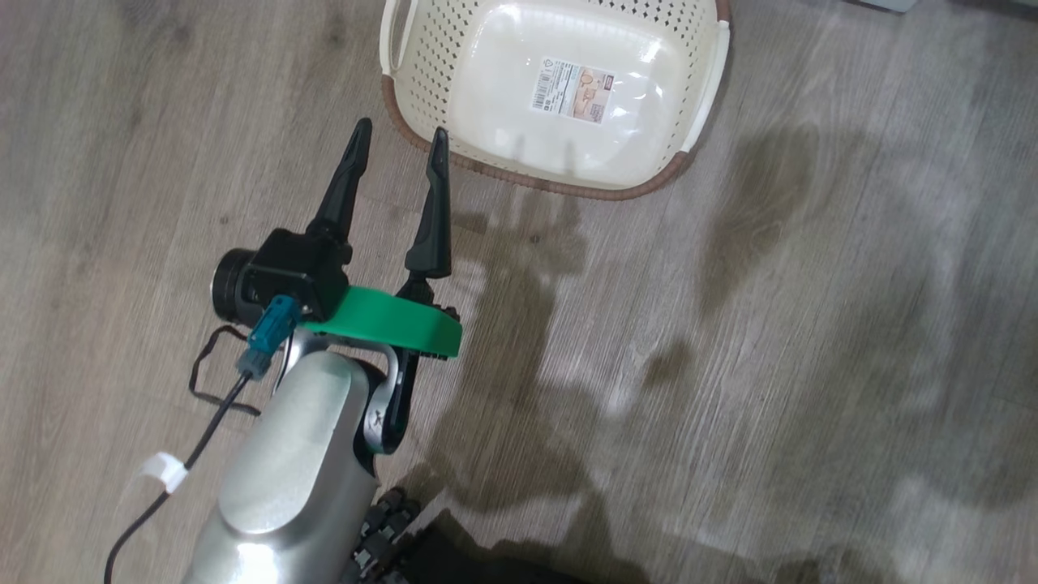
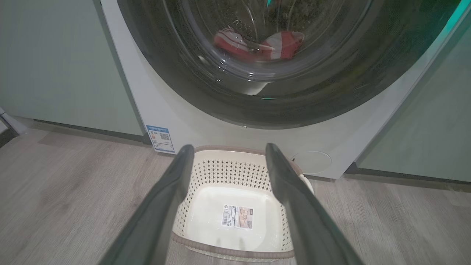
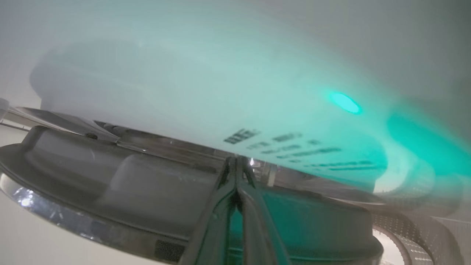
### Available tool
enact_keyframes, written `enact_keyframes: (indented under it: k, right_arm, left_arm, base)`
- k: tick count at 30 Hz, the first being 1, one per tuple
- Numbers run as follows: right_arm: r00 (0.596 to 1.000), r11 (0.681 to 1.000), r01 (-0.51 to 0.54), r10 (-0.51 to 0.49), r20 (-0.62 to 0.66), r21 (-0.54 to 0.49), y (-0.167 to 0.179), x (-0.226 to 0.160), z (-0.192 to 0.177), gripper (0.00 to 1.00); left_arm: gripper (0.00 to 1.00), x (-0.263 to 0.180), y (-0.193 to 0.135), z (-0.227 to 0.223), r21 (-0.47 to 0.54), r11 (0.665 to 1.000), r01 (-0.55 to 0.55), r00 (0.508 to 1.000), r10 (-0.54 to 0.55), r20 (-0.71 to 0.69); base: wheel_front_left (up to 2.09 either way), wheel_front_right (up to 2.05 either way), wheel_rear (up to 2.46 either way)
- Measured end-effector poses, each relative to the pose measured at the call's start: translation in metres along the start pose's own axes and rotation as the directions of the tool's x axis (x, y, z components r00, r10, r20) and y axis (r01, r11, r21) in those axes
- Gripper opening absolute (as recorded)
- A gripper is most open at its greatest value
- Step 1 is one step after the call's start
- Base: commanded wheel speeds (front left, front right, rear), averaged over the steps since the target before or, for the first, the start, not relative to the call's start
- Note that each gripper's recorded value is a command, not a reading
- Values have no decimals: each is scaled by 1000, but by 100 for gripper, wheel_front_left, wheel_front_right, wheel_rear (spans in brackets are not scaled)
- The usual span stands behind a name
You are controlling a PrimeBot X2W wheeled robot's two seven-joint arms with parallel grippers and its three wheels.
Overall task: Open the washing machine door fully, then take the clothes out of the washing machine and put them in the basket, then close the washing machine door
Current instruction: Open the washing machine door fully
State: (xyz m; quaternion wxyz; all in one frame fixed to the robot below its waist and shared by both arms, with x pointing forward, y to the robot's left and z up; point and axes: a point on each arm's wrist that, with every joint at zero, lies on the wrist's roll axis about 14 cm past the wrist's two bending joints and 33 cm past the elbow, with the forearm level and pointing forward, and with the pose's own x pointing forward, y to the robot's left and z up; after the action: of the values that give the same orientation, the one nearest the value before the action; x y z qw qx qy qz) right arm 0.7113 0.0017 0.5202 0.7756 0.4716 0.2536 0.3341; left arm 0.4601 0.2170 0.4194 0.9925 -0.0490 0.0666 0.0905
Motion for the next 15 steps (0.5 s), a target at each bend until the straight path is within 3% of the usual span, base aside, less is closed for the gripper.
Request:
enact_keyframes:
  k: [7, 15]
  right_arm:
    - [995, 1000, -9, 7, -100, -20, 8, -9, -23, 0]
    - [965, 1000, 1, -7, -261, -24, 13, -25, -76, 0]
  left_arm:
    - [100, -1, -1, 9, -8, 1000, 3, 1000, -3, 21]
    - [100, -8, 3, 28, -19, 1000, -8, 998, 10, 64]
  base:
    - [0, 0, 0]
    - [0, 0, 0]
